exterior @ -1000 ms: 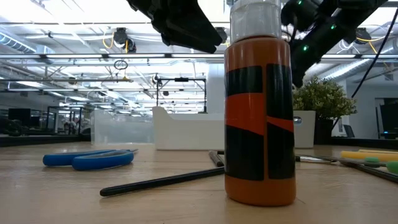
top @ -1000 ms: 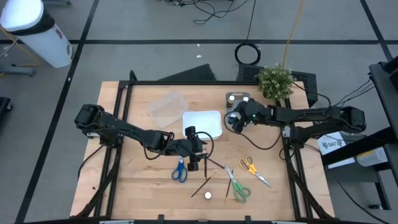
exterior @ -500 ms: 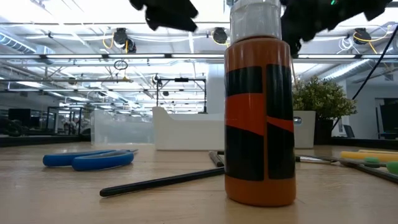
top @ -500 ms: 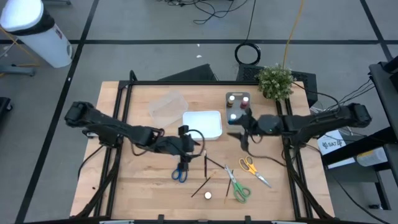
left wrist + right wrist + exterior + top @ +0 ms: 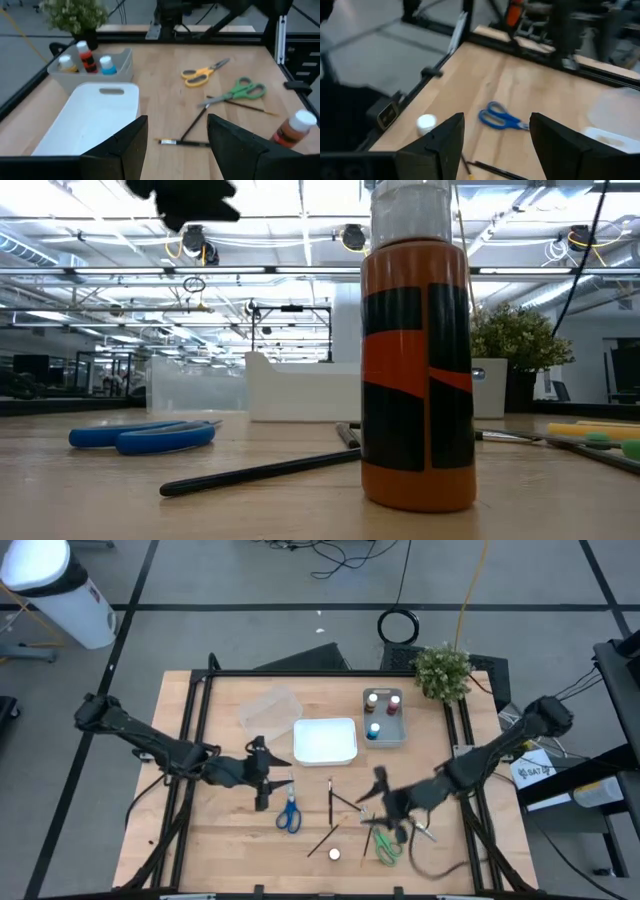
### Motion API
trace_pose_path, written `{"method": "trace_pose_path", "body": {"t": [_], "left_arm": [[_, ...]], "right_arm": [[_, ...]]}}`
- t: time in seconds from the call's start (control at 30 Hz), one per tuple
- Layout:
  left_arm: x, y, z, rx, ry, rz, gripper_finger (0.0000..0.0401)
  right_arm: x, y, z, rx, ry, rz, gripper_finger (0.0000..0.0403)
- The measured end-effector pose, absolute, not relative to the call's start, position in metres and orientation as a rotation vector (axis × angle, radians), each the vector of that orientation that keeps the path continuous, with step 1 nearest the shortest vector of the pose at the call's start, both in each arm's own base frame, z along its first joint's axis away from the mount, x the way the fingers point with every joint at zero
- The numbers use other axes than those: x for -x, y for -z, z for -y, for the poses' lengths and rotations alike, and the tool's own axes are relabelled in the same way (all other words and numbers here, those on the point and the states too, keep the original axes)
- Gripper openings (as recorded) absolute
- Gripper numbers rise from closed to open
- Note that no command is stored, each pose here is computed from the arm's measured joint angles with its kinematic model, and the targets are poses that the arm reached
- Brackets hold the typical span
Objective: Pick & Place Paint Supplies
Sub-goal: Put the orange paint bottle in the gray bin
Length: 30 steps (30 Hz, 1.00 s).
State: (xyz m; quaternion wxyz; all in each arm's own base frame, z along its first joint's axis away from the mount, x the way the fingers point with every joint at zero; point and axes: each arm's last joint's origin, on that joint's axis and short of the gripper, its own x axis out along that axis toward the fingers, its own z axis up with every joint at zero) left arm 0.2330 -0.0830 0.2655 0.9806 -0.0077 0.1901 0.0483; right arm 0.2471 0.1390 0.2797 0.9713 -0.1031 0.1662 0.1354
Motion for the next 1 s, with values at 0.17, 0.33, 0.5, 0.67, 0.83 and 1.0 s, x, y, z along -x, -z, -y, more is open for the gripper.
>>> {"method": "trace_pose_path", "body": {"t": [0.17,0.33,0.5,0.67,0.83,1.0], "left_arm": [[-0.224,-0.253,0.079,0.026,-0.099,-0.366,0.0214],[-0.222,-0.243,0.078,0.053,-0.104,-0.376,0.0214],[-0.222,-0.243,0.078,0.117,-0.116,-0.373,0.0214],[-0.222,-0.243,0.078,0.124,-0.116,-0.371,0.0214],[-0.222,-0.242,0.079,0.155,-0.095,-0.38,0.0214],[-0.222,-0.242,0.08,0.164,-0.058,-0.389,0.0214]], "right_arm": [[-0.276,-0.266,-0.174,0.315,-0.322,-0.445,0.0214],[-0.303,-0.246,-0.198,0.391,-0.349,-0.5,0.0245],[-0.324,-0.232,-0.208,0.381,-0.355,-0.541,0.0277],[-0.329,-0.228,-0.212,0.339,-0.414,-0.556,0.0282],[-0.321,-0.239,-0.212,0.359,-0.381,-0.548,0.0275],[-0.31,-0.252,-0.212,0.308,-0.357,-0.562,0.0273]]}}
